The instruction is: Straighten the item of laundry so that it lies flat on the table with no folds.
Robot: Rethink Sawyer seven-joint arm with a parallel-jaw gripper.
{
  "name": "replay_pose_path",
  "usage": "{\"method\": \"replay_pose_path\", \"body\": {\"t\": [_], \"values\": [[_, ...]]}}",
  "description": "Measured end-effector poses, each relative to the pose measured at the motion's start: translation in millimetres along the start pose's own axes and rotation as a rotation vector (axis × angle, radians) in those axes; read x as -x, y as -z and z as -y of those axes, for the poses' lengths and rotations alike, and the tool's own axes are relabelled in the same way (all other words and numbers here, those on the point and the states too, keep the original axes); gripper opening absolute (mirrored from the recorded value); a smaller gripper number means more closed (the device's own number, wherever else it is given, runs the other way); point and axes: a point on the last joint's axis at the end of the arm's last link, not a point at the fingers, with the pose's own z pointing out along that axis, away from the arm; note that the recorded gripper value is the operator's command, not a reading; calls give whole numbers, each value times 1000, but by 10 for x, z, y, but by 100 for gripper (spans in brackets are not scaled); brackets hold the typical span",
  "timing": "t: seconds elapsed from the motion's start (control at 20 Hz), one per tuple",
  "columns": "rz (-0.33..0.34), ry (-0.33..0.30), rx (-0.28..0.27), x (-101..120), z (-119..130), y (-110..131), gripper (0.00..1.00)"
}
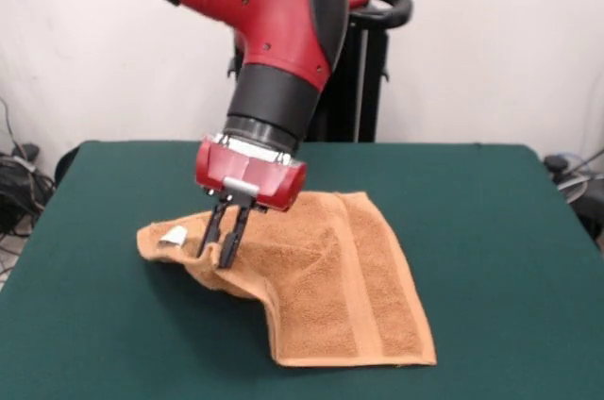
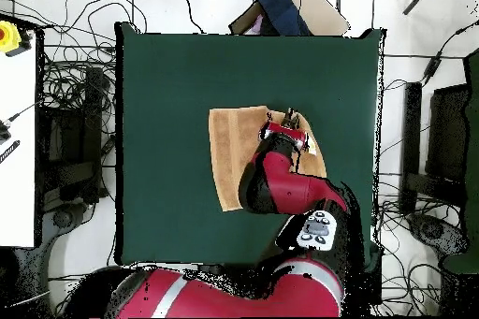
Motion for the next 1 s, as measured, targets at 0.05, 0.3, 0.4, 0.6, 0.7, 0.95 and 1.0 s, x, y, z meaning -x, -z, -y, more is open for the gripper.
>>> {"method": "replay_pose_path", "body": {"t": [0.05, 0.3, 0.4, 0.6, 0.7, 0.95, 1.0], "values": [[-2, -2, -2, -31, 26, -31, 0], [-41, -24, -31, -255, 278, -205, 0], [-55, -30, -42, -335, 399, -267, 0], [-79, -26, -53, -501, 701, -379, 0], [-92, -19, -44, -602, 834, -428, 0], [-121, 1, -7, -801, 1086, -525, 0], [-127, 4, 0, -830, 1122, -539, 100]]}}
